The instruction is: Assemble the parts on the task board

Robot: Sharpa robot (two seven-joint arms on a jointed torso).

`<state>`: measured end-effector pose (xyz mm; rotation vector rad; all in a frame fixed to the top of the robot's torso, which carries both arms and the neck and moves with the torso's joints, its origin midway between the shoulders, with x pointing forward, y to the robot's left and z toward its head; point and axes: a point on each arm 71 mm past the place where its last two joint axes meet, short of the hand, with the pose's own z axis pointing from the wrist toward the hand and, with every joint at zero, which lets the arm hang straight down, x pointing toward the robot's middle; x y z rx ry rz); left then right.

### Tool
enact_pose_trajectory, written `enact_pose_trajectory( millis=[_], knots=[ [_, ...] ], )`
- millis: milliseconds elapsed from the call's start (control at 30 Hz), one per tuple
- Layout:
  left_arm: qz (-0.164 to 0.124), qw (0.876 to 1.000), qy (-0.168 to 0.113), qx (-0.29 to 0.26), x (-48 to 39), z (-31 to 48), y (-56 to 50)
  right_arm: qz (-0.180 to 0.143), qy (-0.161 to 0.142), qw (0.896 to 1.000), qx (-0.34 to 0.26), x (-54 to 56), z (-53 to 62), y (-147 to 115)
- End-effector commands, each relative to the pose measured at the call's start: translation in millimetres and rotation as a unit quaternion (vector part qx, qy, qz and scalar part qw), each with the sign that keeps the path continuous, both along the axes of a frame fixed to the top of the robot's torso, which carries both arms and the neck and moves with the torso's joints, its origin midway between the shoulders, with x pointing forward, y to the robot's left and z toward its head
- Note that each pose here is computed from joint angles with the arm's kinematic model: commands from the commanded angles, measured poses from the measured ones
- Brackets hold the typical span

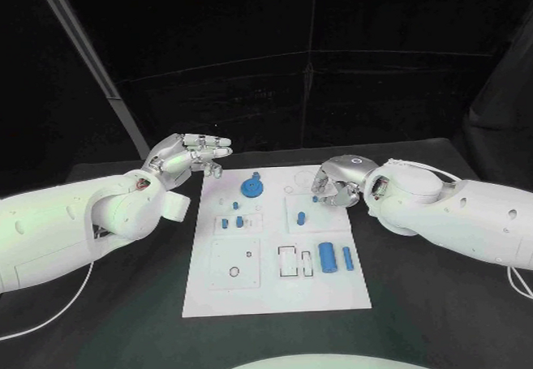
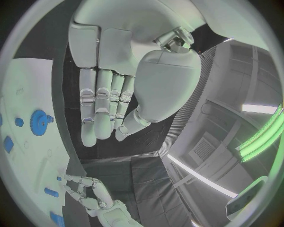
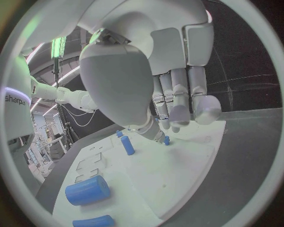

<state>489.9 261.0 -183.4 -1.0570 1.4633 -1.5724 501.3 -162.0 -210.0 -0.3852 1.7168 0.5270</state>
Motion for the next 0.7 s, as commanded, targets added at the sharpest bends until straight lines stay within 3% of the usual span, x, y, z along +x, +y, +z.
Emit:
enact_pose_trajectory(
  millis=[33, 700],
  knots=[
    [0.007, 1.0, -0.006, -0.027, -0.3, 3.0, -0.4, 0.001, 0.0, 1.0, -0.016, 1.3, -2.7, 1.8],
    [0.002, 1.0, 0.001, -0.027, -1.5, 2.1, -1.6, 0.013, 0.027, 0.999, -0.034, 4.2, -13.7, 14.4]
  ],
)
